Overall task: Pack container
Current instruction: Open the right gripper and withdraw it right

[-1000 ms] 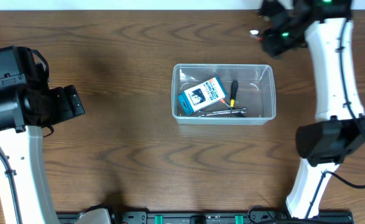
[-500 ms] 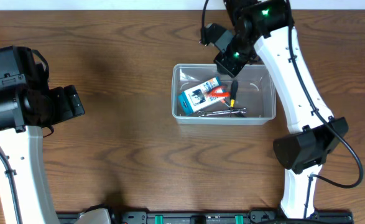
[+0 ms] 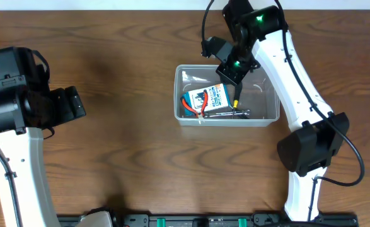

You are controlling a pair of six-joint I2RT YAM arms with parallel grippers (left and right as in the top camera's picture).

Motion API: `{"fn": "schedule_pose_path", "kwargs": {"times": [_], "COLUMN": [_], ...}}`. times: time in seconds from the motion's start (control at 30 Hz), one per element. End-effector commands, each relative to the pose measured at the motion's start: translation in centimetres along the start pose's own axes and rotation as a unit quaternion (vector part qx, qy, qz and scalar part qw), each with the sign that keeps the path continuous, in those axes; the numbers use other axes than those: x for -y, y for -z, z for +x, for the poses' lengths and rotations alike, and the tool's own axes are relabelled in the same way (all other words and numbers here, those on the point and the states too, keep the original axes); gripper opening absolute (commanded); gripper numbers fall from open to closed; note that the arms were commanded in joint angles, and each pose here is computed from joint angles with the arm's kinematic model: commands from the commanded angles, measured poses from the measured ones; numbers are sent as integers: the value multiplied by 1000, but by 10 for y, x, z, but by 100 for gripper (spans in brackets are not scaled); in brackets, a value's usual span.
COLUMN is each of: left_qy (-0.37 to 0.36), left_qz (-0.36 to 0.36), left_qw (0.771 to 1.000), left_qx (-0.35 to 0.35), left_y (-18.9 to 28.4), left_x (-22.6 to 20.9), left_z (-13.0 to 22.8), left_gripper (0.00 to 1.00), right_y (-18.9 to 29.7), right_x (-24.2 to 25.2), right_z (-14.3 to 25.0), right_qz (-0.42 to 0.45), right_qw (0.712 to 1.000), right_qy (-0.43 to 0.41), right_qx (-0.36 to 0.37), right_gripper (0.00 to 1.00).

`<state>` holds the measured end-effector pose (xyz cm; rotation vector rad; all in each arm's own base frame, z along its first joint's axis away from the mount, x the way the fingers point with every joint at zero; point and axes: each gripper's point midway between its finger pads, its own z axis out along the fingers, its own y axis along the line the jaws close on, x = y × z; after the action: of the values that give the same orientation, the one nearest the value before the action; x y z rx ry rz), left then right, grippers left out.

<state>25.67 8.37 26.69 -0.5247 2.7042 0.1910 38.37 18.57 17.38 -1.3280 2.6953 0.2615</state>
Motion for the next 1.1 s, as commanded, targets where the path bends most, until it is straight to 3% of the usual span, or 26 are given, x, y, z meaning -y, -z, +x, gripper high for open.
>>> {"fn": "schedule_pose_path", "kwargs": {"times": [0.0, 0.03, 0.07, 0.1, 0.23, 0.47, 0.73, 0.83, 1.07], "left_qy": [0, 0, 0, 0, 0, 0, 0, 0, 0], "left_qz": [-1, -1, -1, -1, -1, -1, -1, -1, -1], "left_qw": [1000, 1000, 1000, 1000, 1000, 1000, 1000, 1000, 1000], "left_qx": [5, 5, 5, 5, 5, 5, 5, 5, 5], "left_y": [3, 3, 3, 3, 3, 3, 3, 3, 3], "left_x": [-2, -2, -2, -2, -2, -2, -2, -2, -2], "left_z": [-2, -2, -2, -2, -2, -2, -2, -2, -2], "left_gripper": [98, 98, 98, 98, 98, 98, 98, 98, 98], "right_y": [23, 28, 36, 44, 87, 180, 271, 282, 261], "right_x": [7, 13, 19, 23, 38, 44, 28, 15, -26], "right_z": [-3, -2, 1, 3, 16, 59, 154, 183, 223], "right_qz": [39, 57, 77, 95, 147, 199, 285, 319, 325], "right_qw": [999, 997, 995, 993, 980, 942, 860, 838, 820], "right_qy": [-24, -42, -61, -75, -130, -231, -364, -389, -400], "right_qx": [17, 16, 15, 15, 36, 139, 214, 211, 251], "right_gripper": [48, 62, 90, 99, 99, 99, 99, 99, 99]}}
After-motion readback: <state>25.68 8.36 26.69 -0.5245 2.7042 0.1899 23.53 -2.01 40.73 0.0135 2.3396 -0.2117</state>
